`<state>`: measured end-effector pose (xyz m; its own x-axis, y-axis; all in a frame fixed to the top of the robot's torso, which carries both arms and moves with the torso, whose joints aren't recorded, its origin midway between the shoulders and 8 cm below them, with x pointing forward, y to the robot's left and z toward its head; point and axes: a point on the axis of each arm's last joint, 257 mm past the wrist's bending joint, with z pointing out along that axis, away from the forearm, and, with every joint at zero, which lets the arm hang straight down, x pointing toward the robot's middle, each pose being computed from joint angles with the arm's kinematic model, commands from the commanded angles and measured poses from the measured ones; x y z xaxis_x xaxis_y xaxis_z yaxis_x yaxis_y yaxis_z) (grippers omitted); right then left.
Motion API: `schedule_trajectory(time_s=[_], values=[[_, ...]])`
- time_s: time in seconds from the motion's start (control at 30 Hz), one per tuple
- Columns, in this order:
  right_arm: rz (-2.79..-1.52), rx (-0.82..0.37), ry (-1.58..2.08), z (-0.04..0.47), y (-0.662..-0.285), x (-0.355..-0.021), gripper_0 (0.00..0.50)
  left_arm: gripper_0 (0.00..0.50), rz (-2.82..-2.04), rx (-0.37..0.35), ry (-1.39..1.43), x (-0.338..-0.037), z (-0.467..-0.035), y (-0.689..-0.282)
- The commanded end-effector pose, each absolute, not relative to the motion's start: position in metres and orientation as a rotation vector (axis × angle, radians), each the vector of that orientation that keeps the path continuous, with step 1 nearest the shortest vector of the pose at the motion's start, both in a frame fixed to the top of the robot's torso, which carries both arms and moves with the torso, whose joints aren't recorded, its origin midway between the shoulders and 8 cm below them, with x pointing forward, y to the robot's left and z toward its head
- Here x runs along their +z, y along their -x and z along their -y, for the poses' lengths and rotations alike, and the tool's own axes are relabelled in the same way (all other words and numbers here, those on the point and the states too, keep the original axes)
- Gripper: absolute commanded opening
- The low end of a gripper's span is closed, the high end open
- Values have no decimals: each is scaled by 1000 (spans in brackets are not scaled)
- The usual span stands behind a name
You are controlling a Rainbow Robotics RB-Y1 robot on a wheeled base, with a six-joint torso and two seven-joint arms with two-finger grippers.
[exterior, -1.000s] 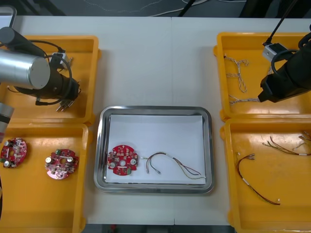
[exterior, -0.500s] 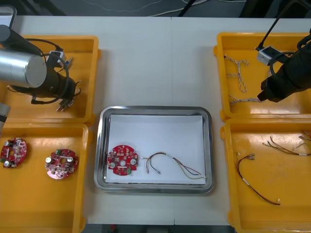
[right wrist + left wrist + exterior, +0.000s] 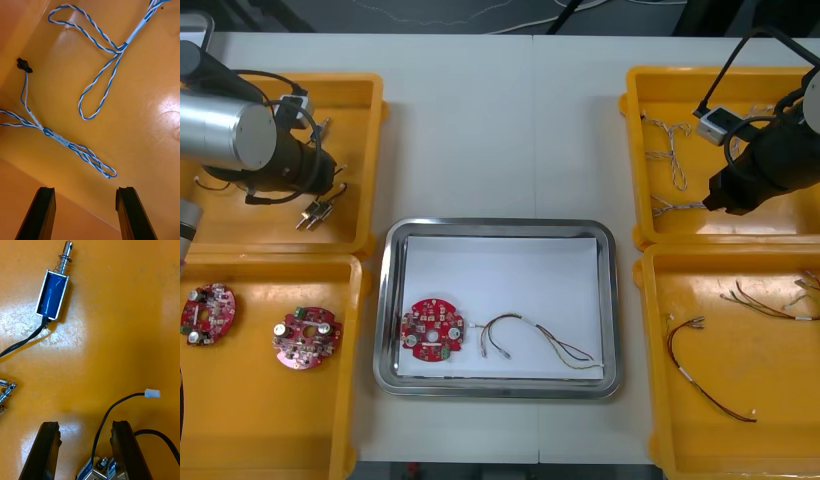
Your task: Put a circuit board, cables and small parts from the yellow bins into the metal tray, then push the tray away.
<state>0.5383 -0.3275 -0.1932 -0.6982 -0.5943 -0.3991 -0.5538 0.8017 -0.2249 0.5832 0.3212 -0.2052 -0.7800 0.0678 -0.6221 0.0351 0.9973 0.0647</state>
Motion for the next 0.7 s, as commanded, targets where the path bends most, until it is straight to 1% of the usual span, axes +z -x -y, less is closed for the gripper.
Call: schedule_trajectory(time_s=[0.03,0.2,0.4,0.7], values=[[-2476,-198,901,331,-554,-174,475,403,-2392,148,-172,-176,-331,-603],[-2473,-216,899,334,-558,-178,475,403,-2401,168,-193,-184,-327,-601],[-2460,-247,900,337,-568,-184,475,401,-2408,169,-209,-189,-322,-600],[-2480,-205,916,330,-568,-201,477,400,-2403,144,-222,-187,-315,-600]])
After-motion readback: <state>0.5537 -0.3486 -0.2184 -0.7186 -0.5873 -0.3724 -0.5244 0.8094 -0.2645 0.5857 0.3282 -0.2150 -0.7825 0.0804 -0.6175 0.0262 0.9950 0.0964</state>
